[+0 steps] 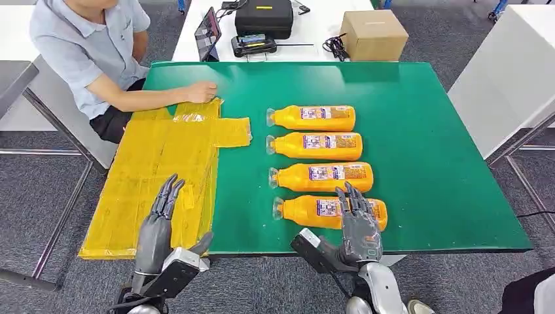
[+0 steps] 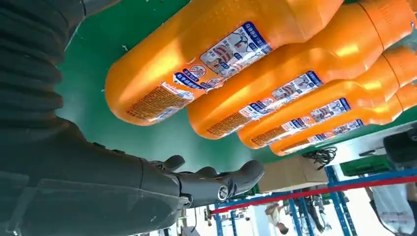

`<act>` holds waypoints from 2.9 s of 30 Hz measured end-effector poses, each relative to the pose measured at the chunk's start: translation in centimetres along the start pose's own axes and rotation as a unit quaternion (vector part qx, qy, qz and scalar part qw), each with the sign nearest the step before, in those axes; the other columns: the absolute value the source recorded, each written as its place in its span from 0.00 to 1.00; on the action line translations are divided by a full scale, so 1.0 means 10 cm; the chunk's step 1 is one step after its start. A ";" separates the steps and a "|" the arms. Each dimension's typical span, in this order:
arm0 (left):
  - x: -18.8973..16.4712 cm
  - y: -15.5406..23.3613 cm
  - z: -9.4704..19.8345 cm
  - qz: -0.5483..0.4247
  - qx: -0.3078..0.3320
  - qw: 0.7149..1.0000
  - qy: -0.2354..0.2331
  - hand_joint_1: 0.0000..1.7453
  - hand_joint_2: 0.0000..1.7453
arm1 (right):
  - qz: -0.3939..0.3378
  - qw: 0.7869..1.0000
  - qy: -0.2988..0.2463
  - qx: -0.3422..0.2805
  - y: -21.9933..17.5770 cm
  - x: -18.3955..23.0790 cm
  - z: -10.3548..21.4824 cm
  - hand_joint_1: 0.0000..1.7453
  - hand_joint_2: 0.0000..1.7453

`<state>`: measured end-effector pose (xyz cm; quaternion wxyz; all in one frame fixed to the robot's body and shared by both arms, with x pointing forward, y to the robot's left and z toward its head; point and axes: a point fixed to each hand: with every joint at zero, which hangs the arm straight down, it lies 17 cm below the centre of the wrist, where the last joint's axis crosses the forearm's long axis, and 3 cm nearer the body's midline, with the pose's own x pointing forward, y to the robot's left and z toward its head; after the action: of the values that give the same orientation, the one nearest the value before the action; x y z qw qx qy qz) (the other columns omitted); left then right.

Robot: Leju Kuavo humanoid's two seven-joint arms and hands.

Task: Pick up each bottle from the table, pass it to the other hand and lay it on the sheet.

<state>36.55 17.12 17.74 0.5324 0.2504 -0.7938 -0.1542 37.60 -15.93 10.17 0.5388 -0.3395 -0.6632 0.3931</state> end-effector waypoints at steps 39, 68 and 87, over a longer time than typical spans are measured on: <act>0.15 -0.29 0.00 0.020 -0.040 0.999 -0.013 0.00 1.00 | 0.147 0.985 0.045 0.078 0.29 -0.52 -0.25 0.00 1.00; 0.21 -0.41 0.01 0.031 -0.053 0.998 -0.014 0.00 1.00 | 0.162 0.972 0.064 0.156 0.60 -0.90 -0.22 0.00 1.00; 0.26 -0.50 -0.05 0.039 -0.068 0.997 -0.024 0.00 1.00 | 0.157 0.961 0.018 0.227 0.81 -1.11 -0.05 1.00 1.00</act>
<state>37.36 11.55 17.43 0.5342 0.1791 -0.8033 -0.1927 40.44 -21.79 -1.93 0.5450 -0.3148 -0.4854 0.6068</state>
